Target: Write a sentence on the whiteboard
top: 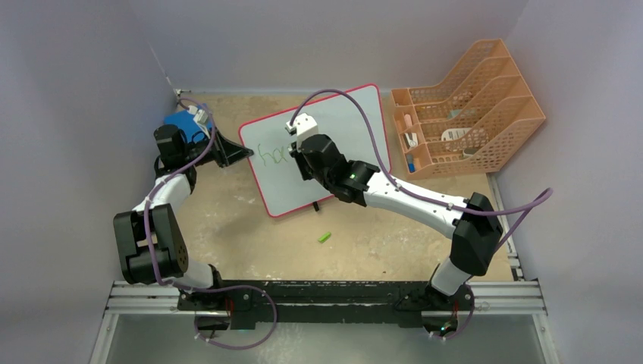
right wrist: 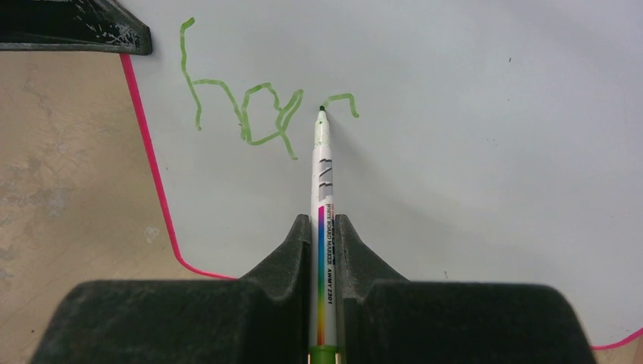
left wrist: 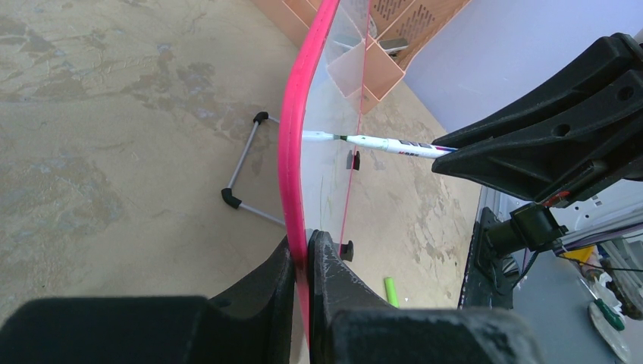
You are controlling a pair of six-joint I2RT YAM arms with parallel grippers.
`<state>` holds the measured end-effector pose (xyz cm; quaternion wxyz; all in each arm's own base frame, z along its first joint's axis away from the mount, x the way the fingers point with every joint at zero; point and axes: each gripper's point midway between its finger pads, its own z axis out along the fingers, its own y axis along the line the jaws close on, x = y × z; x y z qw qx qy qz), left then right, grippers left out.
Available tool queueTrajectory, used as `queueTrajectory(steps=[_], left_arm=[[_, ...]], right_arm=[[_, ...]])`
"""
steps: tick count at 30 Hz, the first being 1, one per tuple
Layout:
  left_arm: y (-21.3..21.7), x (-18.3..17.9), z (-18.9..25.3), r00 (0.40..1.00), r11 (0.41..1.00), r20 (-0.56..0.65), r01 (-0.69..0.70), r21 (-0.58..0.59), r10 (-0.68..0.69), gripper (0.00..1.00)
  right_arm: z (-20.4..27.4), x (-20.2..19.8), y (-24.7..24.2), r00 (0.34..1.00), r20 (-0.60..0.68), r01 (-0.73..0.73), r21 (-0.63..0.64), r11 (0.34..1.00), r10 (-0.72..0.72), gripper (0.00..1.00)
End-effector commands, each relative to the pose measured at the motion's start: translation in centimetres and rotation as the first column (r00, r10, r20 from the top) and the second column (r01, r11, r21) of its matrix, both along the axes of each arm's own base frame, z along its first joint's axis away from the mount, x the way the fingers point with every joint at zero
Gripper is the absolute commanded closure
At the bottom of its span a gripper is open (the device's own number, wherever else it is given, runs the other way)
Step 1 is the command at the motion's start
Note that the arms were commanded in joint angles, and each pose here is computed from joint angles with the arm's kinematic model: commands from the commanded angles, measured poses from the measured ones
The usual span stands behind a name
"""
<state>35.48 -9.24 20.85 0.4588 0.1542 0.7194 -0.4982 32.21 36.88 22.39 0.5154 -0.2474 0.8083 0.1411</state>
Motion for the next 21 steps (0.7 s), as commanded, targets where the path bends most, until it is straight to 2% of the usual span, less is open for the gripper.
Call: queueTrajectory(steps=[1, 21], left_arm=[[-0.5, 0.1, 0.9, 0.998, 0.999, 0.061, 0.019, 0.029, -0.021, 1.0], [-0.5, 0.1, 0.9, 0.998, 0.999, 0.062, 0.02, 0.029, -0.022, 1.0]], right_arm=[[-0.3, -0.5, 0.0, 1.0, -0.009, -0.018, -0.014, 1.0, 0.018, 1.0], [-1.6, -1.5, -0.5, 0.998, -0.053, -0.035, -0.044, 0.998, 0.033, 1.0]])
